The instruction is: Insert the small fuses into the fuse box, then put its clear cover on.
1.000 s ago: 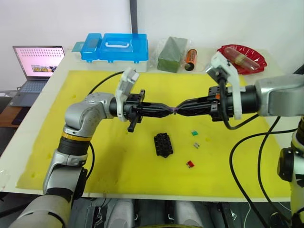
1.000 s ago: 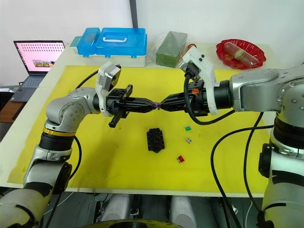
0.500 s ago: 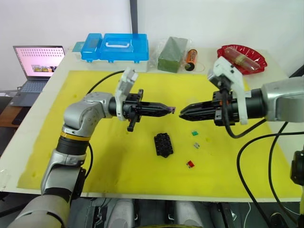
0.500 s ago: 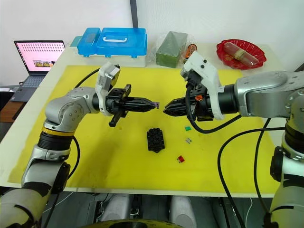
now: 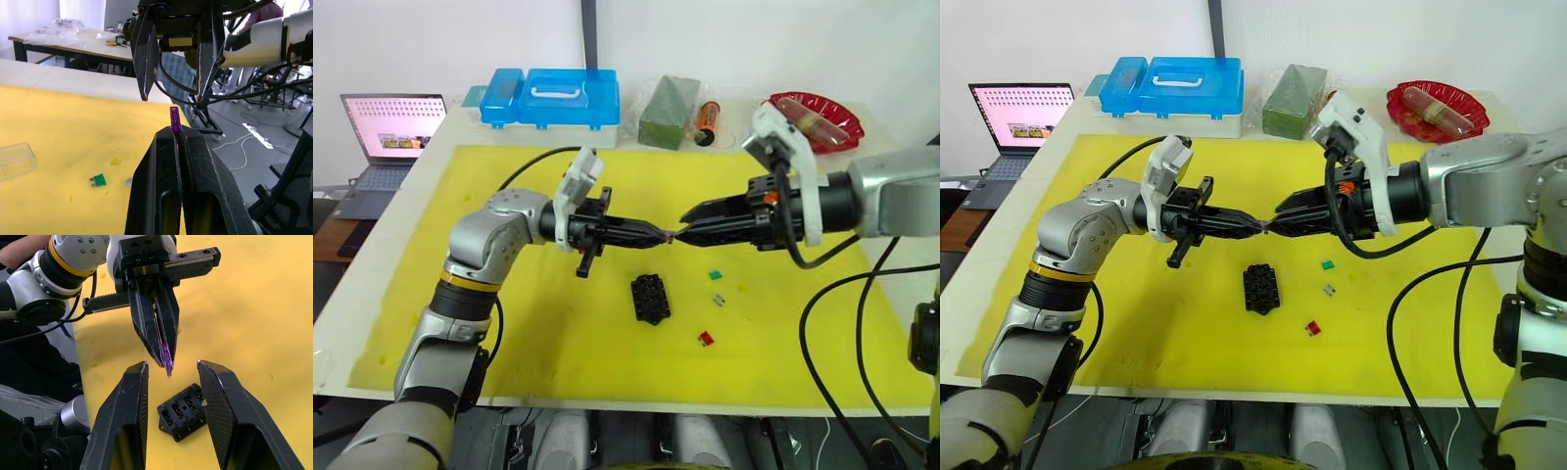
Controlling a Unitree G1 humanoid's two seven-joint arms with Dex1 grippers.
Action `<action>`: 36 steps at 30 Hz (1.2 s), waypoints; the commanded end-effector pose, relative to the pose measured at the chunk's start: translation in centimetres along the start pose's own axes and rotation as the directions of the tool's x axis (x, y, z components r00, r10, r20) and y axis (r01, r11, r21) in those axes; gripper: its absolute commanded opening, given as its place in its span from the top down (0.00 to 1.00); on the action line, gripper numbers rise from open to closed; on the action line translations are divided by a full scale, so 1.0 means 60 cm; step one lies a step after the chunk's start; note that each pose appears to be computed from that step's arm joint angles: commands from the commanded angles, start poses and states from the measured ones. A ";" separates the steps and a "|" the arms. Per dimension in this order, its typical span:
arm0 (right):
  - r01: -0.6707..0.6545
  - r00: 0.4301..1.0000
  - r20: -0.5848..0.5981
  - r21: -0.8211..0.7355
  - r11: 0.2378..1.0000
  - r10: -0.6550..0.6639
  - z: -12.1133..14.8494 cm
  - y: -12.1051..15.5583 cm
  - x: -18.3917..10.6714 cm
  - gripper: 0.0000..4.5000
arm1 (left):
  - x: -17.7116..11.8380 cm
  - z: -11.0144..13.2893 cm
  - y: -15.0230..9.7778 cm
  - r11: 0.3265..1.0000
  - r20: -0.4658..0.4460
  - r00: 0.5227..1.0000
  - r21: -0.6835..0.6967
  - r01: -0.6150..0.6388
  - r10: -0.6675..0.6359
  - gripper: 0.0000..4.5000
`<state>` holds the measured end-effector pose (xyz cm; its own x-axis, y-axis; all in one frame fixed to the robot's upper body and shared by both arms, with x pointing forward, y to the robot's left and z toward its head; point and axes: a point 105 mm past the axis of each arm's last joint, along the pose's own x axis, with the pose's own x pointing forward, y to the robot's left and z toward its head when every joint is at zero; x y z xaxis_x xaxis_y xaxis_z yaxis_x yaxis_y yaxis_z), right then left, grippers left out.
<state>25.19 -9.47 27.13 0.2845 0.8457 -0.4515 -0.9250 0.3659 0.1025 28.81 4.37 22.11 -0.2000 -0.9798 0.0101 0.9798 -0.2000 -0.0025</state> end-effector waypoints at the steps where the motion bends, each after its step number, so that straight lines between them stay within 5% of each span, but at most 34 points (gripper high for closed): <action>1: -0.015 1.000 0.011 -0.023 1.000 0.015 0.011 0.007 0.003 0.62 | 0.004 0.013 -0.005 0.998 -0.003 1.000 0.056 0.017 -0.017 1.00; 10: -0.021 1.000 -0.005 -0.017 1.000 0.021 0.009 0.008 0.007 0.62 | 0.005 0.012 -0.004 0.998 -0.002 1.000 0.063 0.013 -0.013 1.00; 13: -0.019 1.000 -0.008 -0.017 1.000 0.019 0.008 0.008 0.007 0.82 | 0.004 0.010 -0.005 0.998 -0.003 1.000 0.064 0.011 -0.011 1.00; 28: -0.016 1.000 -0.019 -0.019 1.000 0.015 0.006 0.008 0.006 0.82 | 0.003 0.006 -0.004 0.997 -0.014 1.000 0.074 0.007 -0.006 1.00; 32: -0.015 1.000 -0.024 -0.019 1.000 0.015 0.005 0.008 0.007 1.00 | 0.002 0.005 -0.003 0.997 -0.016 1.000 0.077 0.005 -0.004 1.00; 36: -0.015 0.999 -0.029 -0.020 1.000 0.015 0.003 0.008 0.007 1.00 | 0.003 0.006 -0.002 0.997 -0.016 1.000 0.079 0.005 -0.004 1.00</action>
<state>25.24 -8.99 26.35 0.2600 0.8337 -0.4873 -0.9240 0.3614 0.1252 28.77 4.29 22.09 -0.2047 -0.9788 -0.0035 0.9778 -0.2046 0.0450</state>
